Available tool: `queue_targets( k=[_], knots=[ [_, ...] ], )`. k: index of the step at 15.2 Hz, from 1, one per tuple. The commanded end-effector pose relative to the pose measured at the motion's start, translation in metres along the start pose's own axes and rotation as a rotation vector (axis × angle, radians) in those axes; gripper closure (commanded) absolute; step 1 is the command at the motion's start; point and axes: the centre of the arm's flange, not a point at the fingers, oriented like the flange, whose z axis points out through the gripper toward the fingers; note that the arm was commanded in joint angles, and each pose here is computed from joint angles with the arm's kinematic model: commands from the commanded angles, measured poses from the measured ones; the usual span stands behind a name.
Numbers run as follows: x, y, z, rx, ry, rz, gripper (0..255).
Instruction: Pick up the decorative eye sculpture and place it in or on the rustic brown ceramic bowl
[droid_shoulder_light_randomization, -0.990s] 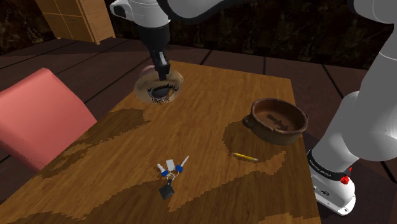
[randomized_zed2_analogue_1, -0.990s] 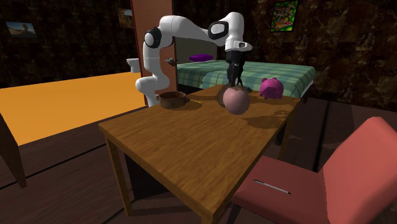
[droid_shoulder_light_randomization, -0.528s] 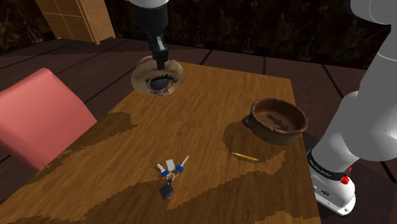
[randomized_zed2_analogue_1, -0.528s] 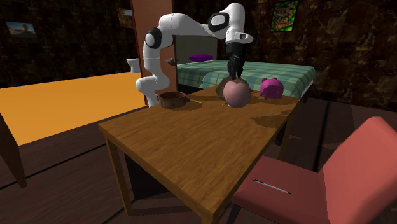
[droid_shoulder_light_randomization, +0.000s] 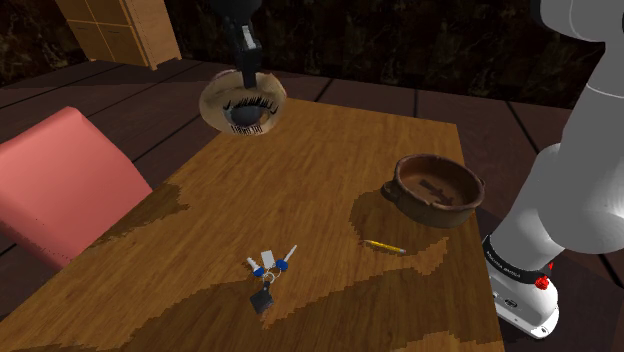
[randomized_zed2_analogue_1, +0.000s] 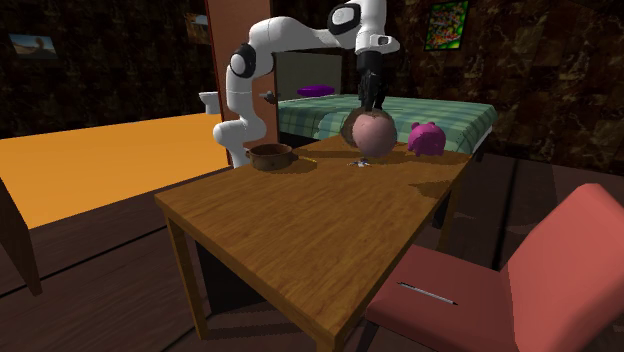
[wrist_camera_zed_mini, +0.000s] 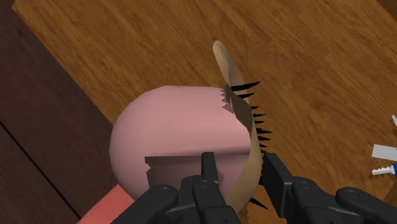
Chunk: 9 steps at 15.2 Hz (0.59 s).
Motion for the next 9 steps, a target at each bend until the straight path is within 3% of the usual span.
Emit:
queue_targets(
  k=[1,9],
  knots=[
    [0.0,0.002,-0.006,-0.001,0.001,0.001,255],
    [-0.079,-0.061,-0.035,-0.001,0.001,0.001,255]
  ],
)
